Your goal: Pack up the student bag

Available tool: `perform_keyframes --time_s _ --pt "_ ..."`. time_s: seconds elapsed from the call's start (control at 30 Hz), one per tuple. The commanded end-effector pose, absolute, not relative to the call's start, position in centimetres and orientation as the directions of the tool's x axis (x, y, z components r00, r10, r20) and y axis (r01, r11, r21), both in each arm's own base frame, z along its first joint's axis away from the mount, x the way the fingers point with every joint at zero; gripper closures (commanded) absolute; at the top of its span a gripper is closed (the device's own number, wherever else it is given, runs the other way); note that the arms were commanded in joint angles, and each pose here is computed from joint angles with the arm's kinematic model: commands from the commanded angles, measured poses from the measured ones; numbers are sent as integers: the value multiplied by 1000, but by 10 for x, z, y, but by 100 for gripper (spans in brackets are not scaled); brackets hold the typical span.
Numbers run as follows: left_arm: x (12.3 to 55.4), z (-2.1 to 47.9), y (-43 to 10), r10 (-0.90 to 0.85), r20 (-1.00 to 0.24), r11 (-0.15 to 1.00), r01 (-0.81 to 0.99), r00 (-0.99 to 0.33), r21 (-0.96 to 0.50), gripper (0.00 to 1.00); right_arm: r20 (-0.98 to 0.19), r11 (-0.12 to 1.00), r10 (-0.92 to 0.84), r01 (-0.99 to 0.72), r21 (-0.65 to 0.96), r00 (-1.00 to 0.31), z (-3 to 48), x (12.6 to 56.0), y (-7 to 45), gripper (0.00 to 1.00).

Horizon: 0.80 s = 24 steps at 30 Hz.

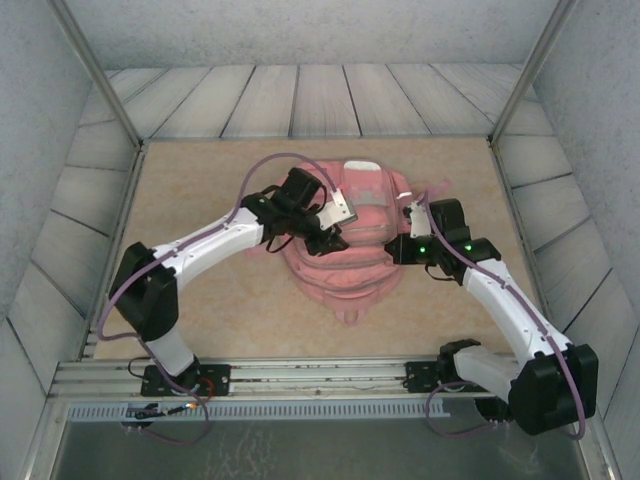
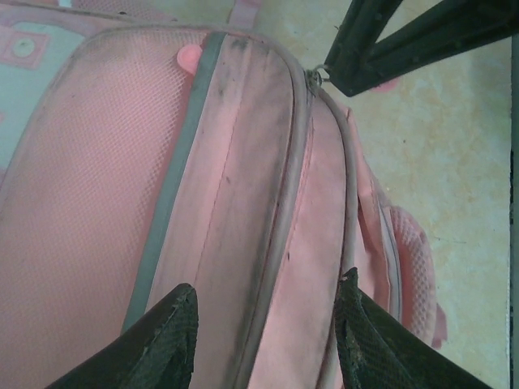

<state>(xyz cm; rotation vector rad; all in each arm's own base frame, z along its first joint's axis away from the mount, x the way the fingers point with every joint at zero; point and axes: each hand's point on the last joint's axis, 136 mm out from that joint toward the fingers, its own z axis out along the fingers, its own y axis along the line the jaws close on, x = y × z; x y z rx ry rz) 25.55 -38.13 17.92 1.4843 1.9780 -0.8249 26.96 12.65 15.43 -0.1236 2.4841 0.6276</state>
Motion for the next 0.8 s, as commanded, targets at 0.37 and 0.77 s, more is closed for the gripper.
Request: perform_keyframes --time_s 0.37,0.77 --pt "241 173 -438 637 -748 31 976 -186 -216 57 -583 850 14 -298 435 -812 179 265 146 100" --pt "249 165 -448 636 -747 44 975 -197 -220 79 -605 866 6 -298 402 -797 185 265 143 100"
